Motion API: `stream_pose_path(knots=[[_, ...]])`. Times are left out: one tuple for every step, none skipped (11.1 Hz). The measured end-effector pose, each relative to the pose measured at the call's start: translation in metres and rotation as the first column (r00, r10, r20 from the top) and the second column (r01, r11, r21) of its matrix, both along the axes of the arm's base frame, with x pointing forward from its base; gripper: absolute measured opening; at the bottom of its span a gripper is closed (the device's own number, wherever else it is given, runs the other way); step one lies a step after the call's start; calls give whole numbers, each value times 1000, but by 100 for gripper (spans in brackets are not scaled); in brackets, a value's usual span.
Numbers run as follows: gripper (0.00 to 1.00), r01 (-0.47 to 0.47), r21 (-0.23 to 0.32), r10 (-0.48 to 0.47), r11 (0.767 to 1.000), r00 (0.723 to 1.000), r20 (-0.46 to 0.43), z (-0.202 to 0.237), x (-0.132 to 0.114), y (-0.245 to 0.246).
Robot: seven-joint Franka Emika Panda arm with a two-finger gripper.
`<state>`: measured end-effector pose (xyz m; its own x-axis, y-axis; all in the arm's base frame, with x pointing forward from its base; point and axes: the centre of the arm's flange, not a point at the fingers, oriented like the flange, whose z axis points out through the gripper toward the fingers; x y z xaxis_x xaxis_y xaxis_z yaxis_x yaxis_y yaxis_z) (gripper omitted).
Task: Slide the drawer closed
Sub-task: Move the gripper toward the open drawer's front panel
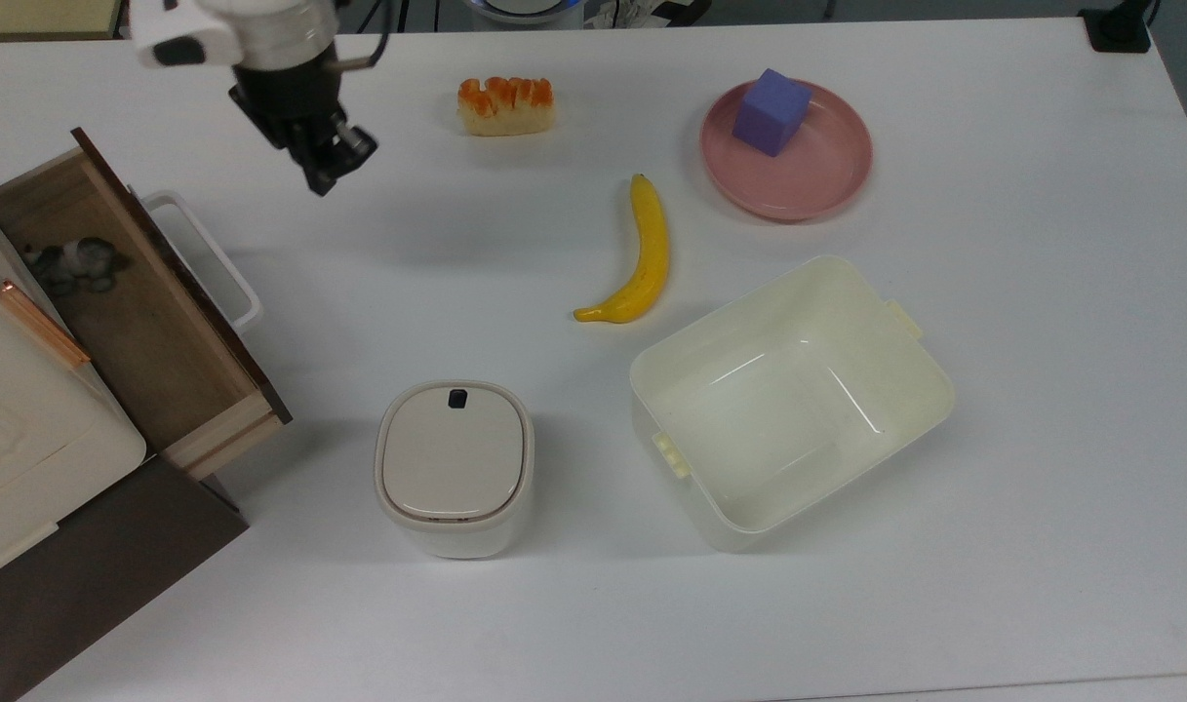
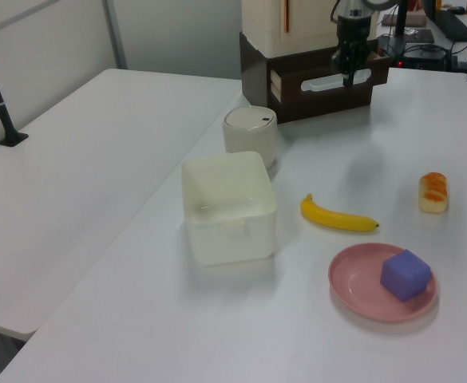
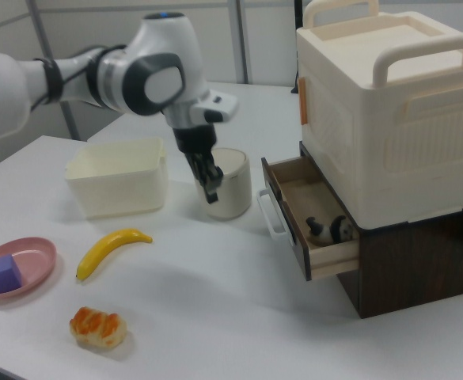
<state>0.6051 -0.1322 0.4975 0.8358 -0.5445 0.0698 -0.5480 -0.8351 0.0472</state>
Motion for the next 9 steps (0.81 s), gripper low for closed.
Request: stream_pose_path(knots=[[1, 50, 1, -50, 999, 999, 1, -8, 1, -10], [1, 120, 1, -120, 993, 993, 9, -19, 3, -24], [1, 186, 1, -186, 983, 982, 20, -27, 6, -34], [1, 237, 2, -237, 972, 971, 29, -38, 9, -43], [1, 270, 3, -270, 963, 962, 39, -49, 12, -49], [1, 301, 4, -301, 954, 952, 55, -57, 16, -55], [1, 328, 6, -328, 945, 942, 67, -64, 18, -62], [1, 349, 8, -348, 937, 934, 80, -69, 20, -67], [1, 371, 10, -370, 929, 924, 92, -71, 20, -73]])
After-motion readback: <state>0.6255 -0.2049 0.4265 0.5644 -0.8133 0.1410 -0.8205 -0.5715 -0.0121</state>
